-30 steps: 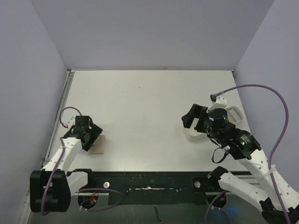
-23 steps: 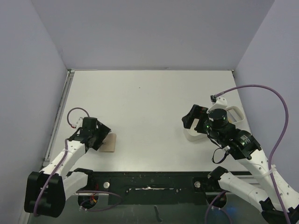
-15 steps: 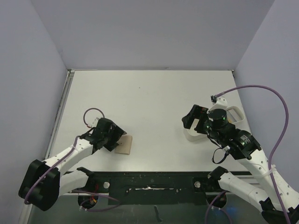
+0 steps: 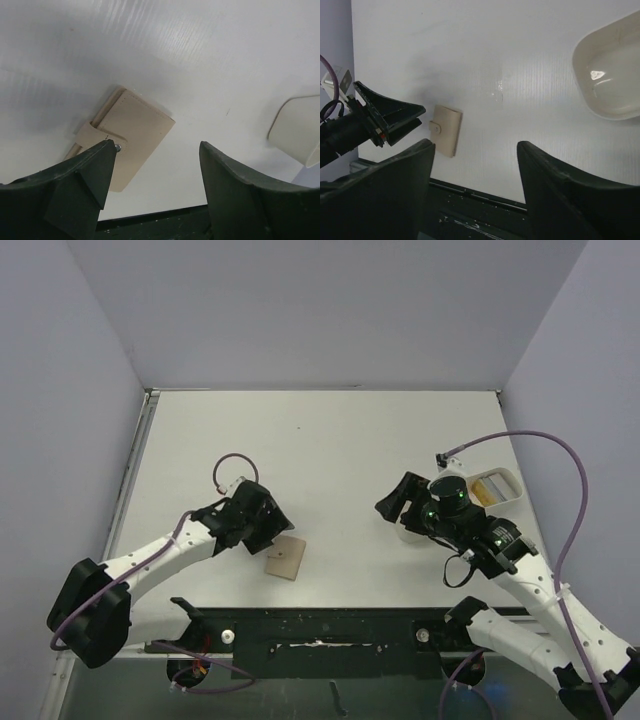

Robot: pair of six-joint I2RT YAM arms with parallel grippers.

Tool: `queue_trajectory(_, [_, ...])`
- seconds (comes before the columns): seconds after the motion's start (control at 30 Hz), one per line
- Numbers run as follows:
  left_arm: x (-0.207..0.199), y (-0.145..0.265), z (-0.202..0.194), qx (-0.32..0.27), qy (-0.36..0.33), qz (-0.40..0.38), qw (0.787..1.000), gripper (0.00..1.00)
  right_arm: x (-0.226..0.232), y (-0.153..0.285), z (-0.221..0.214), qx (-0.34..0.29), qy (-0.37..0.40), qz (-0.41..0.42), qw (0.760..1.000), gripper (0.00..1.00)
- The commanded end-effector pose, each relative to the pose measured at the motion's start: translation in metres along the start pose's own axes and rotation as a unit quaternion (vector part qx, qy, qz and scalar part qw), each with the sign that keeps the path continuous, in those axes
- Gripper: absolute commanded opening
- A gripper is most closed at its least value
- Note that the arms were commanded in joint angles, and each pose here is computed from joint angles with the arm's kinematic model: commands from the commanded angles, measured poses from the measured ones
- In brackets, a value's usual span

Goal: Put the credit cards into the card holder
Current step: Move the card holder to the center of the board.

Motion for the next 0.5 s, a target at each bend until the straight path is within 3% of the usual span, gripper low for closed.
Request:
queue_trajectory(0.0, [0.014,0.019,0.013,-0.026,-0.089,0.049,0.995,0.64,0.024,-0.020,-0.015,0.038,-0.057,0.071,0.995,0.62])
queue_trajectory(0.13, [0.037,0.022,0.005,-0.015,-0.113,0.083,0.990,0.61,0.028,-0.041,-0.037,0.058,-0.057,0.075,0.994,0.55])
queue_trajectory(0.3, [0.062,0.014,-0.015,0.025,-0.111,0.106,0.988,0.49,0.041,-0.078,-0.063,0.089,-0.055,0.074,0.992,0.52])
queue_trajectory(0.47, [0.063,0.007,-0.030,0.053,-0.107,0.067,0.991,0.38,0.066,-0.109,-0.096,0.125,-0.025,0.083,0.988,0.50])
Point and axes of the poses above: each gripper's point midway between its finger pads, its own y axis back along the fingers, its own x axis along the line the jaws close on, z = x × y, the point moved 5 cm from there along y, back along the fingers, and after that the axes turned 10 degrees about -y, right-handed, at the moved point
